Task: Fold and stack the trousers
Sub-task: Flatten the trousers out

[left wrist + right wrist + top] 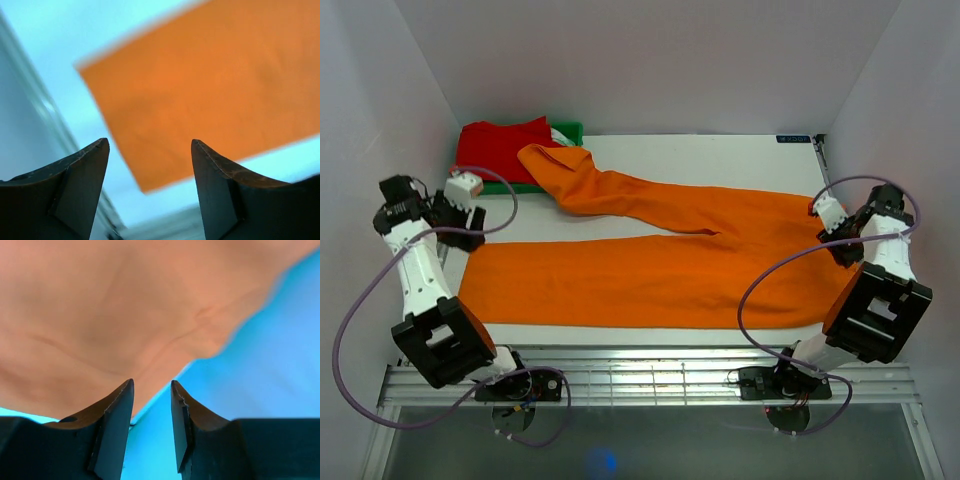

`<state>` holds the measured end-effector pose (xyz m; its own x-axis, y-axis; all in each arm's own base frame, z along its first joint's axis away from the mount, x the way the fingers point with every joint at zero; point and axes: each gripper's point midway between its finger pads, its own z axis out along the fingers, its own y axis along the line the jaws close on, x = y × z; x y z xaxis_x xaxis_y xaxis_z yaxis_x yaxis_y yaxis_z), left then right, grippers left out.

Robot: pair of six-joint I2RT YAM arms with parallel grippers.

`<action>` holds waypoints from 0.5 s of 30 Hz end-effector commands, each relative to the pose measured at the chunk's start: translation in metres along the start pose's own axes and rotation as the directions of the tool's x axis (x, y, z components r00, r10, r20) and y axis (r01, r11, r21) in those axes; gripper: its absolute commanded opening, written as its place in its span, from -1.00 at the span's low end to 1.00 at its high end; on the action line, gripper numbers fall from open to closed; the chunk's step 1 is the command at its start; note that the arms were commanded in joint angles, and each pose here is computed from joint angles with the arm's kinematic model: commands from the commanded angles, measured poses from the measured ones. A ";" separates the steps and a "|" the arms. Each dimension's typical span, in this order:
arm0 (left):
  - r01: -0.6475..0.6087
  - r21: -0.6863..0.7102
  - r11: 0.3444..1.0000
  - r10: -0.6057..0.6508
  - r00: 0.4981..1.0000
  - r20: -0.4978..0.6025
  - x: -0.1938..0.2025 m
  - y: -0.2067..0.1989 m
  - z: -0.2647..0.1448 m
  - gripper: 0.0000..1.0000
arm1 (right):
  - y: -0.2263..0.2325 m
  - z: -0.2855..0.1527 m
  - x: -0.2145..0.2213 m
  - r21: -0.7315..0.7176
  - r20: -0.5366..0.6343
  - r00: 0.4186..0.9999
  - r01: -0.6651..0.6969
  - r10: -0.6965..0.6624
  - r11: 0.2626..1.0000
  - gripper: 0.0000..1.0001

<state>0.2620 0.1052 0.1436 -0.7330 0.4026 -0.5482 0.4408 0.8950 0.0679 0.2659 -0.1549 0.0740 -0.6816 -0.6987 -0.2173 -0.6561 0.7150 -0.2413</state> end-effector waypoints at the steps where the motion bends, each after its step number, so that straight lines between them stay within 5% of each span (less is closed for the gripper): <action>1: -0.028 0.080 0.996 0.001 0.947 0.322 -0.117 0.011 -0.023 0.55 | -0.026 -0.036 -0.056 -0.006 0.202 0.977 -0.069 0.069 0.998 -0.14; 7: -0.164 0.085 0.983 0.110 0.889 0.444 -0.248 0.044 0.027 0.55 | -0.042 -0.038 -0.079 -0.018 0.233 0.961 -0.148 0.148 0.989 0.09; 11: -0.135 0.092 0.986 0.075 0.875 0.479 -0.298 0.078 0.073 0.54 | -0.039 -0.033 -0.078 -0.036 0.226 0.954 -0.195 0.198 0.980 0.30; 12: -0.134 0.089 0.987 0.074 0.868 0.491 -0.306 0.084 0.081 0.54 | -0.037 -0.033 -0.077 -0.032 0.227 0.953 -0.199 0.201 0.979 0.57; 15: -0.167 0.063 0.984 0.108 0.838 0.535 -0.326 0.098 0.108 0.55 | -0.033 -0.030 -0.072 -0.017 0.219 0.956 -0.194 0.193 0.981 0.75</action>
<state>0.5871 0.0410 0.2090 -0.3584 0.3681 -0.8579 0.6002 0.7948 0.0903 0.3323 -0.1328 0.1224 -0.6998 -0.5620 -0.4409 -0.5405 0.8202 -0.1875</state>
